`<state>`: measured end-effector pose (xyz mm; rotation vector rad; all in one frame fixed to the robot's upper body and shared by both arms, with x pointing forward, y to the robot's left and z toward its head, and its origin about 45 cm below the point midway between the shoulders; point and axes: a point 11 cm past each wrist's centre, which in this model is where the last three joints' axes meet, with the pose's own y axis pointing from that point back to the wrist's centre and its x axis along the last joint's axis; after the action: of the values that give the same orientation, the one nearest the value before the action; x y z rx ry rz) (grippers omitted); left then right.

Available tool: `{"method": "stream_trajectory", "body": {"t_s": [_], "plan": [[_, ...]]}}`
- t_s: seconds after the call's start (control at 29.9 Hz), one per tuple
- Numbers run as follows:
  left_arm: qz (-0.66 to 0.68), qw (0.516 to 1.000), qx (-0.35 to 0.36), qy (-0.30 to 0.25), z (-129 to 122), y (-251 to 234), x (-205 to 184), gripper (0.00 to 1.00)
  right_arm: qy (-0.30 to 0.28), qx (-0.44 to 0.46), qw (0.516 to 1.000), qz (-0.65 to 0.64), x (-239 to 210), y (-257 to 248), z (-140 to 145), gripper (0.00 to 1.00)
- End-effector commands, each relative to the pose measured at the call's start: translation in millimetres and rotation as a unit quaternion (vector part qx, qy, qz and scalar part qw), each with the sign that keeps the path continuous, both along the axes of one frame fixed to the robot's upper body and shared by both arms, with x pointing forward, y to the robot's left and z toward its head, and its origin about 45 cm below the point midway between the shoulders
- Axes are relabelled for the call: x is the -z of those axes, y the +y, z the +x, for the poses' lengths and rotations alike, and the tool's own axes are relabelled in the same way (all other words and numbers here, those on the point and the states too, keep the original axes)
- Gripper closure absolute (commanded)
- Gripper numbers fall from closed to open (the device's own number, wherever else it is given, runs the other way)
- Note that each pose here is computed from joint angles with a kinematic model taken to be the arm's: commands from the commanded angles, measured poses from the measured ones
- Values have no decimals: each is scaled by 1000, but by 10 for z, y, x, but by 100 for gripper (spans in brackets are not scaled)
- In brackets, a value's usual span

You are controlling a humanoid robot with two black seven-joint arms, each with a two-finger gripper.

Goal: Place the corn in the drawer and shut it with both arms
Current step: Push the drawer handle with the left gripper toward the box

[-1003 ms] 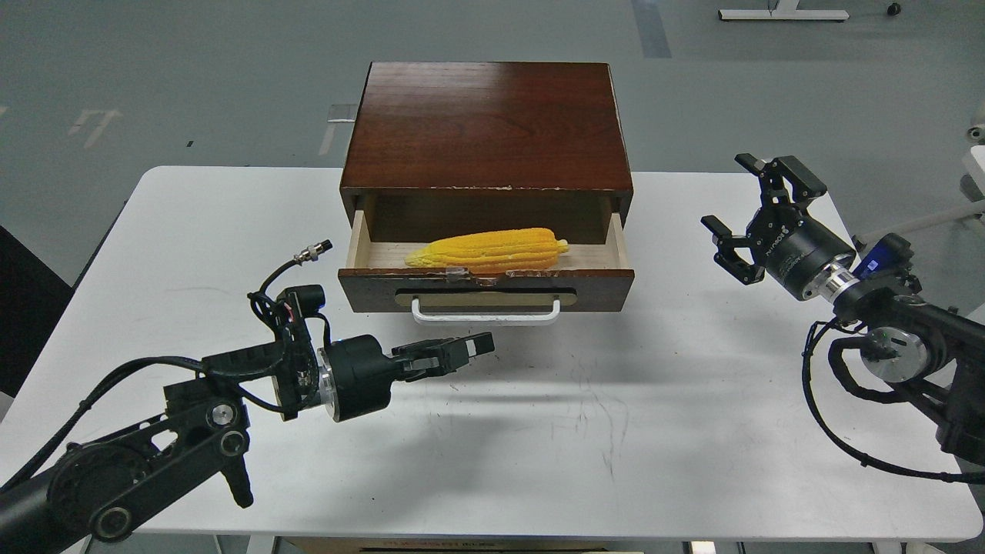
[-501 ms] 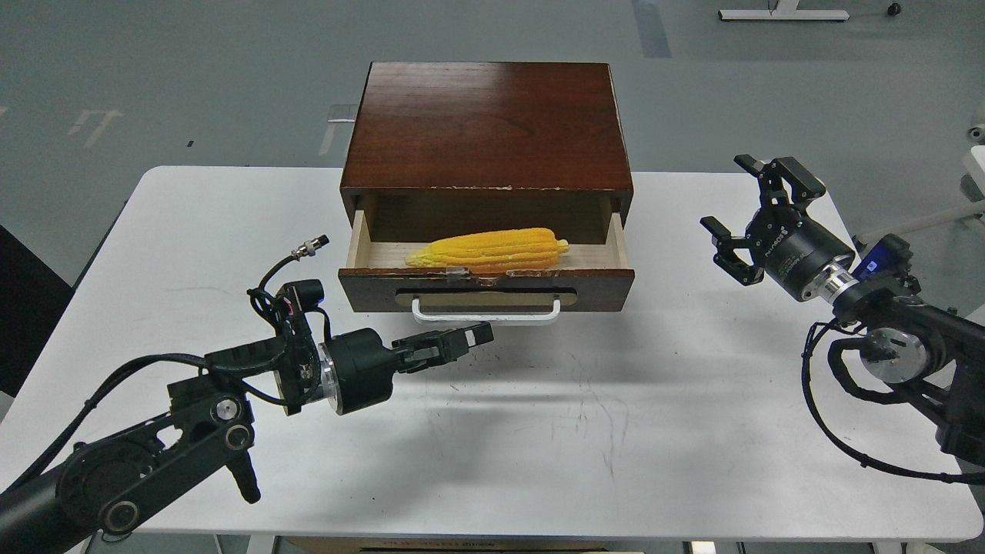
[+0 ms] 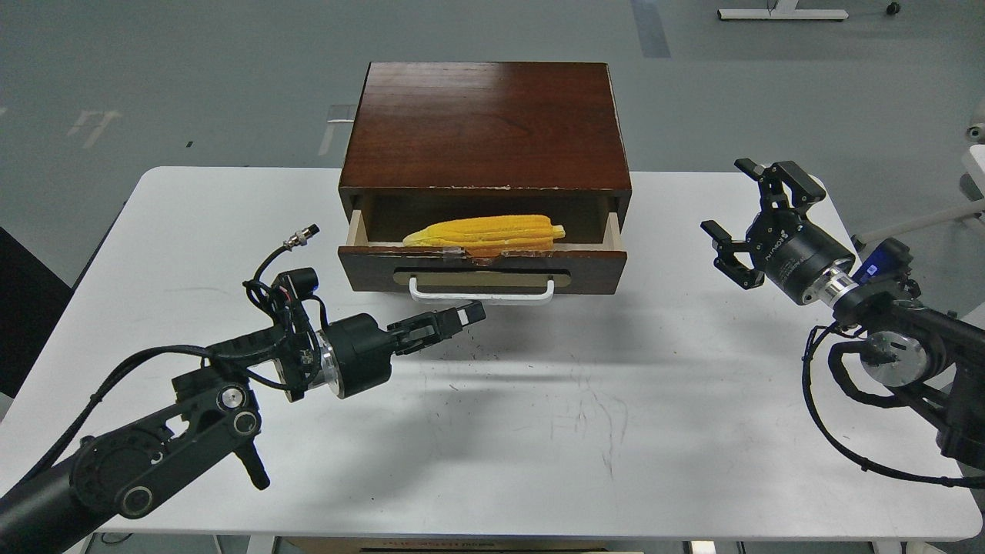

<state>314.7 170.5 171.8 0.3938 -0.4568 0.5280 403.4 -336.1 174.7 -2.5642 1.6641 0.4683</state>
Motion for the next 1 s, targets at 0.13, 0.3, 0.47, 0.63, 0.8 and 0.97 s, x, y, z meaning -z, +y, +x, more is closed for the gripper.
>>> {"method": "stream_trajectory", "body": {"t_s": [0.13,0.3,0.47,0.63,0.8,0.97], "plan": [[-15,1000,-19,5,64,40,-10,100,3,1,1000,1,29,-4,-22,1],[-18,999,-30,-4,102,62,-41,100,7,1,1000,1,63,-4,-45,1],[-15,999,-51,-3,157,138,0,100,10,1,1000,0,85,-14,-64,1],[-16,998,-65,5,182,158,20,100,10,2,1000,-1,80,-28,-65,1],[-15,997,-79,-2,251,152,4,100,10,2,1000,-1,80,-28,-65,1],[-21,996,-88,-1,330,114,-18,100,10,3,1000,-1,87,-31,-69,1]]}}
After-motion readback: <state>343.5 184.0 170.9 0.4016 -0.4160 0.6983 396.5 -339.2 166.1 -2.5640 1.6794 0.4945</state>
